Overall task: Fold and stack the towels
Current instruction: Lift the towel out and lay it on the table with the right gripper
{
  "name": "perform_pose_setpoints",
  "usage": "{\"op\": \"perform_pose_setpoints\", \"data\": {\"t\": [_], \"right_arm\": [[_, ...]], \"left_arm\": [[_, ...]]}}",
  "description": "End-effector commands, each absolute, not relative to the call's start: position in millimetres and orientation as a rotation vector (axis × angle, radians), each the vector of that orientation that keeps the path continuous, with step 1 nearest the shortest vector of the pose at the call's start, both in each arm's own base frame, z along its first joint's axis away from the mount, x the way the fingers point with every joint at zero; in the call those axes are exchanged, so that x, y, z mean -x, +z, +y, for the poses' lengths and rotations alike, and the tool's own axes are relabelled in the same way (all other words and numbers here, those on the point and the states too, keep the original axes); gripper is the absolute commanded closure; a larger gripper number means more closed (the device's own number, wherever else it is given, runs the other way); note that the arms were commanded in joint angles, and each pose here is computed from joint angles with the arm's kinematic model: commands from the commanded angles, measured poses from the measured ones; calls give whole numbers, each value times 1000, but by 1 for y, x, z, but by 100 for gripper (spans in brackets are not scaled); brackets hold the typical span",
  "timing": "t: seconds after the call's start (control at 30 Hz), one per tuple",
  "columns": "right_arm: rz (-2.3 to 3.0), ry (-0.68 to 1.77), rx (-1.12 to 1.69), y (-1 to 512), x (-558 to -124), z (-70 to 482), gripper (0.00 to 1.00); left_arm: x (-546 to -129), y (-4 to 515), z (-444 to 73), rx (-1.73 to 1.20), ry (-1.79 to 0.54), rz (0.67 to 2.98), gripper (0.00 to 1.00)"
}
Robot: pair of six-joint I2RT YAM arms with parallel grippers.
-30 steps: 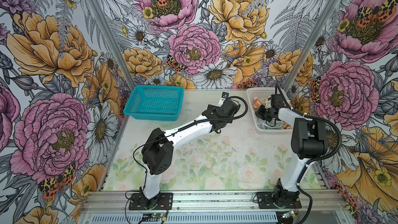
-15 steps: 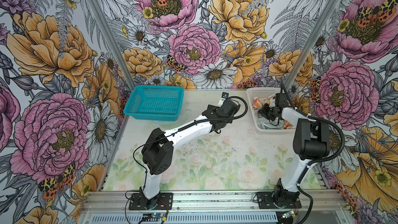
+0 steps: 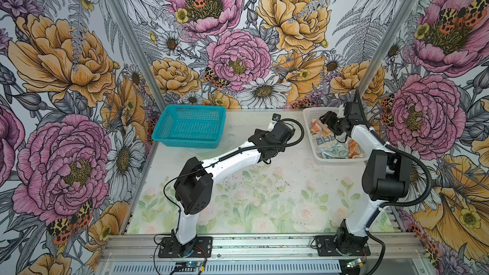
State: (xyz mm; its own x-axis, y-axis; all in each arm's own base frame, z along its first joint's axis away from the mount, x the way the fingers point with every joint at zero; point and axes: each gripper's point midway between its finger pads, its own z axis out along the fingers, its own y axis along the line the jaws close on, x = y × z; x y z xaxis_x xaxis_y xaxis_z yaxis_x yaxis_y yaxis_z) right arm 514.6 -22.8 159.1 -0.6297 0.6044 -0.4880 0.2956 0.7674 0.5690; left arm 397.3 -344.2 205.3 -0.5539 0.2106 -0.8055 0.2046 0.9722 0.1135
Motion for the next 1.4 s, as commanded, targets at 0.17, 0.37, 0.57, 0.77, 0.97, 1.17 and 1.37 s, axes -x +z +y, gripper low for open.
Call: {"op": "perform_pose_setpoints", "data": {"t": [0.17, 0.37, 0.57, 0.77, 0.97, 1.17, 1.37], "right_arm": [[2400, 505, -703, 104, -513, -19, 46], [2450, 481, -689, 84, -514, -16, 71], [2431, 450, -637, 112, -509, -14, 100], [2327, 423, -441, 217, -499, 18, 100], [2221, 473, -187, 318, -489, 102, 100], [2077, 637, 109, 422, -458, 225, 100], [1874, 918, 217, 511, -418, 278, 100]], "left_arm": [[-390, 209, -341, -289, -2, 2182, 1], [-389, 209, -341, -291, -3, 2184, 1], [-390, 216, -334, -289, 15, 2172, 1], [-395, 246, -311, -190, -88, 2165, 1], [-403, 264, -257, 83, -390, 2223, 1], [-393, 291, -199, 232, -474, 2124, 1], [-371, 315, -153, 353, -523, 1993, 1]]}}
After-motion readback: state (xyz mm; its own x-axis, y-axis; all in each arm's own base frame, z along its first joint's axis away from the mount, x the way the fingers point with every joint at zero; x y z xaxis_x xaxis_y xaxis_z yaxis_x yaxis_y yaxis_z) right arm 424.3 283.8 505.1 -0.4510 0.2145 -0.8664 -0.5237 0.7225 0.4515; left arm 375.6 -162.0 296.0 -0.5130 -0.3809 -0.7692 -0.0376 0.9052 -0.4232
